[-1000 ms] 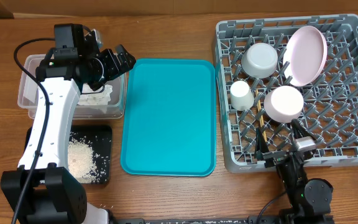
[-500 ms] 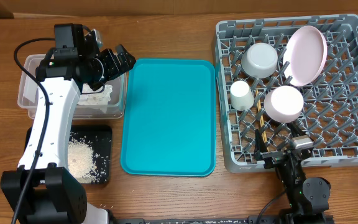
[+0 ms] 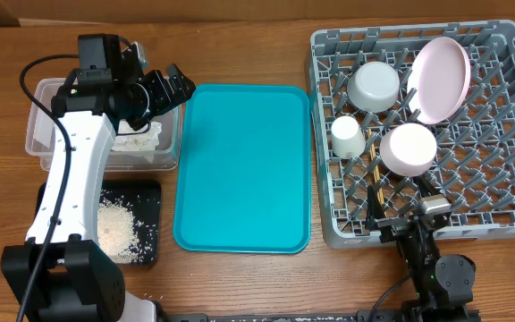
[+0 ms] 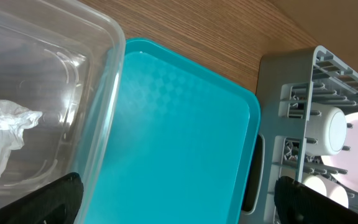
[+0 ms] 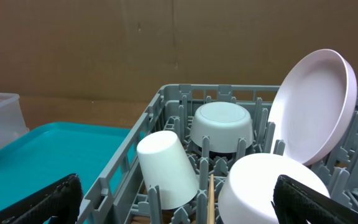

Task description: Sort waste into correct bins and load items into the dishwasher

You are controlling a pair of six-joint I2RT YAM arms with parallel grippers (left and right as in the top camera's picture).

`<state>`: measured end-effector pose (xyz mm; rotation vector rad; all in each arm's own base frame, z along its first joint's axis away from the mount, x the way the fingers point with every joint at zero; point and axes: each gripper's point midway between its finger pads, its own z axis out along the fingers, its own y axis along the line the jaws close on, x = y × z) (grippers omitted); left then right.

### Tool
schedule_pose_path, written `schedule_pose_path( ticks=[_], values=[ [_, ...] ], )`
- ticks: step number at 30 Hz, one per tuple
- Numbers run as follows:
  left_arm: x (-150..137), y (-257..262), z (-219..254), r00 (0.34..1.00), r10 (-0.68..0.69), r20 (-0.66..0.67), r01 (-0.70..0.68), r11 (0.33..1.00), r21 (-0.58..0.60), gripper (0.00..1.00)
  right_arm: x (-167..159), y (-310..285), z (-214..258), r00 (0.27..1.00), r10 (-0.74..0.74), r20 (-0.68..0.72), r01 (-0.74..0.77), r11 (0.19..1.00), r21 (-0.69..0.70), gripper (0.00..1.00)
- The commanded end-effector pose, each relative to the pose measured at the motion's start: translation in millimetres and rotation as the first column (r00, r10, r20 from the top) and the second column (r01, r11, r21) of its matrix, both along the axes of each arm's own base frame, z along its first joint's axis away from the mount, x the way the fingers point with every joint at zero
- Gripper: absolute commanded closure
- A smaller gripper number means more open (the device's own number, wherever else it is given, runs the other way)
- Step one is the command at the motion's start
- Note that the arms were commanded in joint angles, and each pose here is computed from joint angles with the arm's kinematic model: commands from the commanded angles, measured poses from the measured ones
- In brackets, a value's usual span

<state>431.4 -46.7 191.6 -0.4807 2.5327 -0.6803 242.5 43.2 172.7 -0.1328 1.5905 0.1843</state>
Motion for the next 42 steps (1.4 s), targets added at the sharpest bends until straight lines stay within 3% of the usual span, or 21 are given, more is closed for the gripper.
schedule_pose_path(
  ticks=[1, 4, 8, 17, 26, 33, 38, 42],
  values=[
    [4.1, -1.5, 13.1, 0.999, -0.008, 0.038, 0.008, 1.0, 0.011, 0.0, 0.5, -2.4, -2.4, 1.0, -0.013, 0.0, 0.013, 1.0, 0.008, 0.0],
    [4.1, 0.2, 12.3, 0.999, -0.002, 0.035, 0.002, 1.0, 0.02, 0.0, 0.5, -2.4, -2.4, 1.0, -0.013, 0.0, 0.013, 1.0, 0.008, 0.0],
    [-2.2, 19.7, 14.8, 0.997, 0.064, 0.031, -0.067, 0.991, 0.118, 0.0, 0.5, -2.3, -2.2, 1.0, -0.013, 0.0, 0.013, 1.0, 0.008, 0.0],
    [-54.0, 42.2, 79.2, 0.98, 0.144, 0.136, -0.172, 0.959, 0.226, 0.0, 0.5, -2.4, -2.2, 1.0, -0.013, 0.0, 0.013, 1.0, 0.008, 0.0],
    [-148.9, 64.3, 132.6, 0.946, 0.224, 0.237, -0.293, 0.902, 0.317, 0.0, 0.5, -2.4, -2.4, 1.0, -0.013, 0.0, 0.013, 1.0, 0.008, 0.0],
    [-220.0, 68.6, 94.6, 0.93, 0.246, 0.274, -0.332, 0.882, 0.334, 0.0, 0.5, -2.3, -2.2, 1.0, -0.013, 0.0, 0.013, 1.0, 0.008, 0.0],
    [-233.4, 67.9, 63.5, 0.887, 0.244, 0.392, -0.372, 0.881, 0.294, 0.0, 0.5, -2.4, -2.2, 1.0, -0.013, 0.0, 0.013, 1.0, 0.008, 0.0],
    [-229.2, 68.0, 51.3, 0.809, 0.24, 0.536, -0.416, 0.879, 0.234, 0.0, 0.5, -2.3, -2.4, 1.0, -0.013, 0.0, 0.013, 1.0, 0.008, 0.0]
  ],
)
